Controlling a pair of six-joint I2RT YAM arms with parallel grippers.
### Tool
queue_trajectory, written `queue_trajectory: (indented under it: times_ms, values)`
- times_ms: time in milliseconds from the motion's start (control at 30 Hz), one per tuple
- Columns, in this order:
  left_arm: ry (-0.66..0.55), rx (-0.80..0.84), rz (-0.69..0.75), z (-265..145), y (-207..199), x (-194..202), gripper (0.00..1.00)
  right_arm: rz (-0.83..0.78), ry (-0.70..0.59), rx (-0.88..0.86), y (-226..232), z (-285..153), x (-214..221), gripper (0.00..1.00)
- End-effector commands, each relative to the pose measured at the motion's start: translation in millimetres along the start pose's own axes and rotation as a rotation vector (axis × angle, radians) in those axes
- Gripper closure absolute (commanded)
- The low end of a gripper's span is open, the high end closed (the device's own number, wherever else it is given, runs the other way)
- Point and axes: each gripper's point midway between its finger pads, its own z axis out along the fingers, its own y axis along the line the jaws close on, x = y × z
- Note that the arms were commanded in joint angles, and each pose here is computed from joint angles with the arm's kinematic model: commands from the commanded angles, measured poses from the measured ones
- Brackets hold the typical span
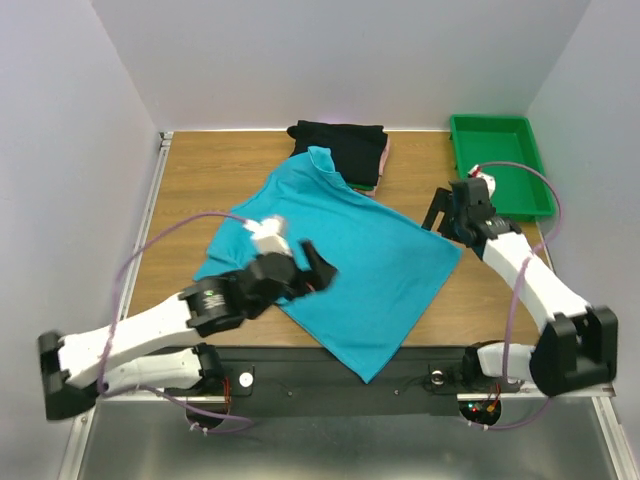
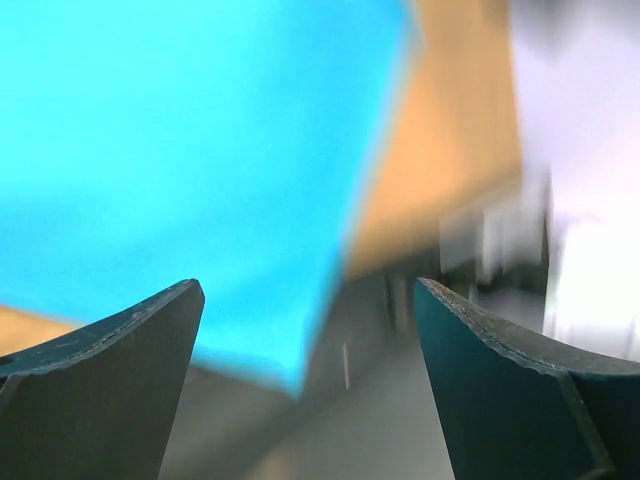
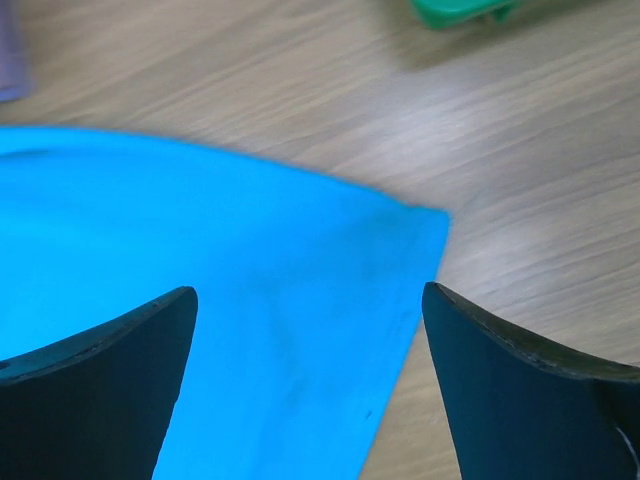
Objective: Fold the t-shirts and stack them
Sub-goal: Flatten the tshirt out
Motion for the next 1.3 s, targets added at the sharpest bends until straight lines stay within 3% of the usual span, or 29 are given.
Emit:
queue_trajectory:
  times_ms: [0,33,167,233,433,533,633,867,1000,1033,1067,1267]
  values:
    - [-0.361,-0.244,-0.117,-22.8,81.5,-82.2,0.02,0.042,0.002,-0.334,54.0,-53.2,18.2,0.0]
    - [-0.492,-0.266,-0.162,-34.0,94.9,-114.9,0.02,0.04,0.026,-0.389,68.0,-61.2,31.8,0.0]
    - [-0.613,-0.336,-0.177,-37.9,129.2,-166.0,0.01,-0.014,0.099,-0.433,88.3,-58.7,69.4,0.0]
    - [-0.594,-0.352,-0.166,-26.6,140.7,-179.8,0.02,-0.014,0.114,-0.409,91.7,-50.0,73.1,0.0]
    - [-0.363,-0.425,-0.182,45.6,211.8,-212.0,0.02,-0.015,0.104,-0.19,80.0,-1.0,70.6,0.0]
    - [-0.312,-0.465,-0.208,74.9,247.5,-218.2,0.02,-0.034,0.102,-0.102,73.5,24.4,65.4,0.0]
    - [-0.317,-0.48,-0.236,78.7,271.1,-225.6,0.01,-0.053,0.128,-0.067,70.2,47.3,64.5,0.0]
    - [-0.207,-0.565,-0.333,91.8,318.6,-180.6,0.02,-0.121,0.173,-0.057,74.8,86.0,62.1,0.0]
    - [-0.13,-0.587,-0.404,88.1,329.7,-128.7,0.01,-0.125,0.201,-0.046,70.6,107.3,58.2,0.0]
    - [-0.078,-0.581,-0.447,81.0,329.4,-91.9,0.02,-0.137,0.201,-0.051,71.4,121.8,46.7,0.0]
    - [-0.091,-0.572,-0.442,79.0,326.1,-95.9,0.02,-0.137,0.187,-0.055,71.8,122.7,38.8,0.0]
    - [-0.041,-0.509,-0.462,68.3,282.0,-33.6,0.02,-0.145,0.17,-0.071,65.6,149.9,7.0,0.0]
